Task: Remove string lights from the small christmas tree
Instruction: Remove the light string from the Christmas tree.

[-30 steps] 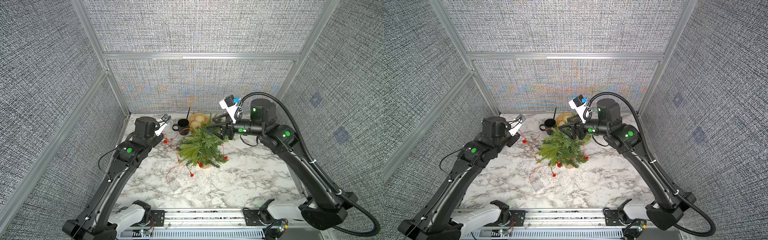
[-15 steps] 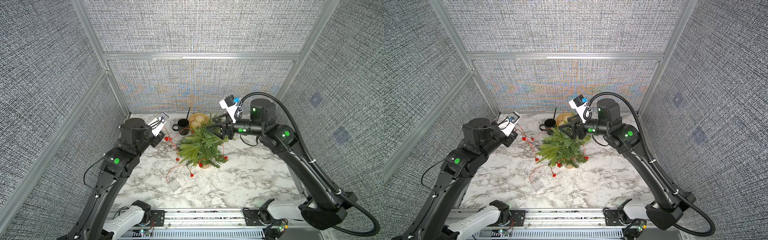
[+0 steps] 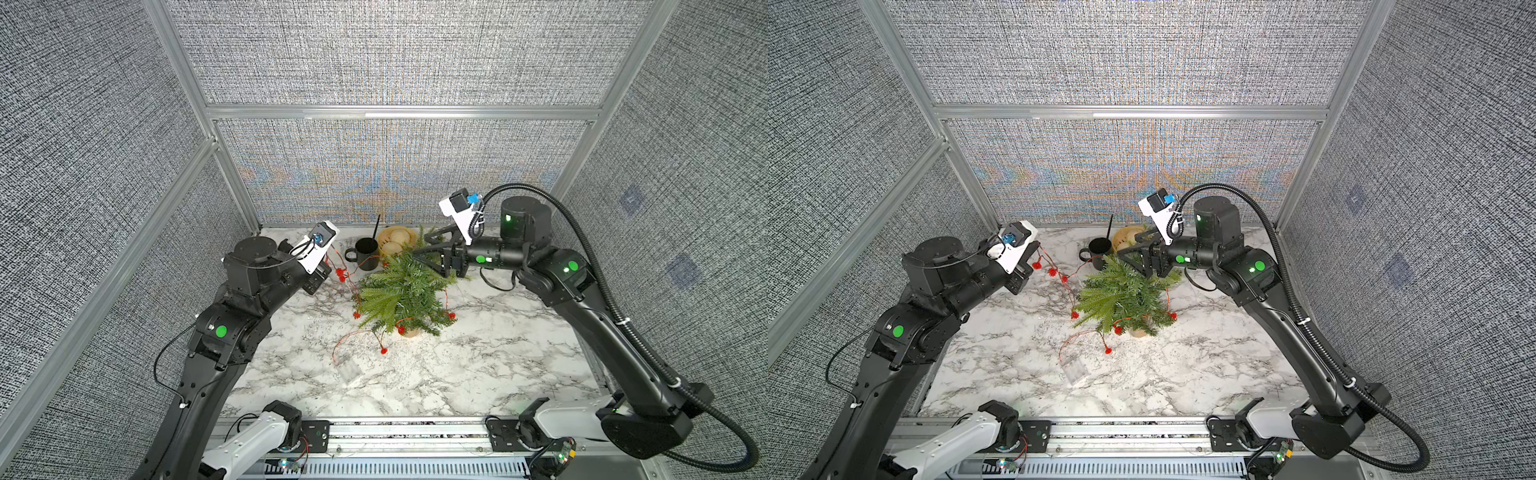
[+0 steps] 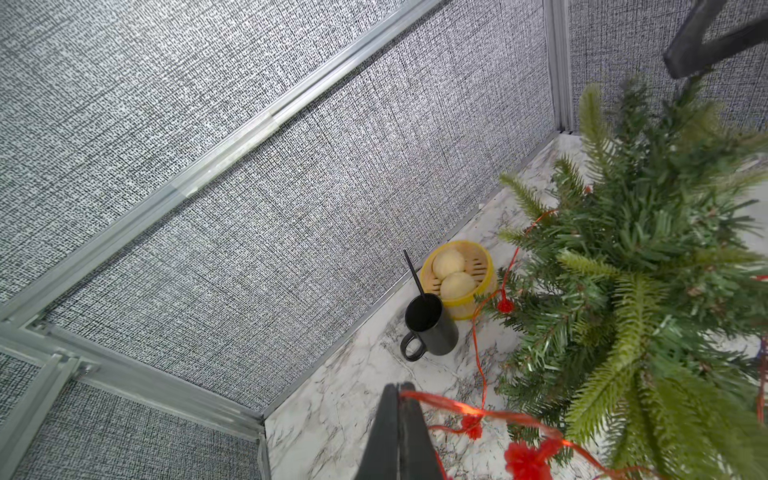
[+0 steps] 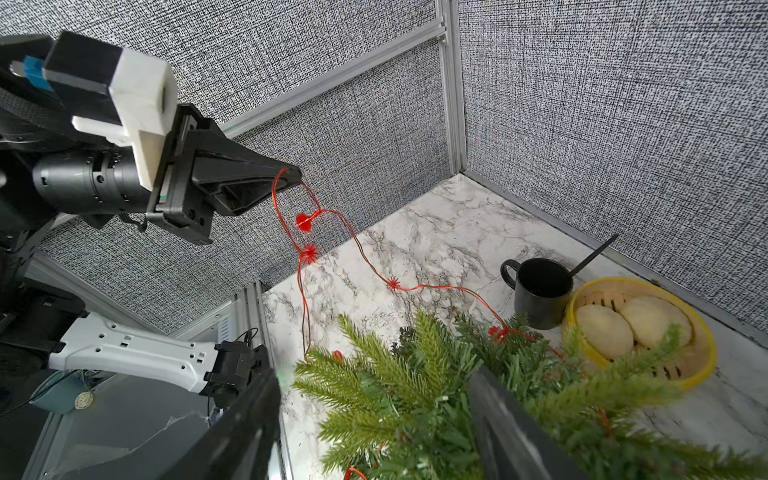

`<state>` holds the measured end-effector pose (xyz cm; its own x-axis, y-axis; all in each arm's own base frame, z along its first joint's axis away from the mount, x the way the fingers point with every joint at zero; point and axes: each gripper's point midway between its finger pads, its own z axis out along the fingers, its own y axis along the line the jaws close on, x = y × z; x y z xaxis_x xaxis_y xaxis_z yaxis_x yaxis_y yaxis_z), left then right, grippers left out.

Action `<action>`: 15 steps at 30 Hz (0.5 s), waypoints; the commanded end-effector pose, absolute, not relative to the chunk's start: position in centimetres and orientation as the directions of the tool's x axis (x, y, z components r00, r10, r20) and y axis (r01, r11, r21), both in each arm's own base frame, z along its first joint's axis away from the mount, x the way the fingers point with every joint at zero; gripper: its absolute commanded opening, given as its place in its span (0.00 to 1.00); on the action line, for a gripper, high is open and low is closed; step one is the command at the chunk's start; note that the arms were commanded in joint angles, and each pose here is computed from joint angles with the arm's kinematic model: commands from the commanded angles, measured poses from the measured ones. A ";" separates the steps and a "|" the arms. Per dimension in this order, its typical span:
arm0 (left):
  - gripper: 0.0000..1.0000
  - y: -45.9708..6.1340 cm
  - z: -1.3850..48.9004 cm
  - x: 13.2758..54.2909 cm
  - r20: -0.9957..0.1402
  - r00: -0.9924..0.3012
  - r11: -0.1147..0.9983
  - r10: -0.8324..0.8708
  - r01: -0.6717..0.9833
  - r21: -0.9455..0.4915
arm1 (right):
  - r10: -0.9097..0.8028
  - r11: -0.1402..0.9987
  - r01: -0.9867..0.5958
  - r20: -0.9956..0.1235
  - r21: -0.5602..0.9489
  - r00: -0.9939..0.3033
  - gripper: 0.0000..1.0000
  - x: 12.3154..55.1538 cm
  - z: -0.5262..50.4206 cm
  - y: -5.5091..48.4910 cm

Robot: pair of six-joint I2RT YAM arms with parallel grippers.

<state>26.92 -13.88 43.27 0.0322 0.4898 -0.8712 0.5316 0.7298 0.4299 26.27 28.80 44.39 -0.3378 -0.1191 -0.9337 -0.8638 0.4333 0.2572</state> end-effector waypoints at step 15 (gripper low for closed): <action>0.00 -12.1 48.4 29.4 -0.907 0.055 0.840 0.417 0.359 0.408 | -0.096 0.425 -0.868 -0.941 0.255 -0.324 0.73 26.5 45.3 28.8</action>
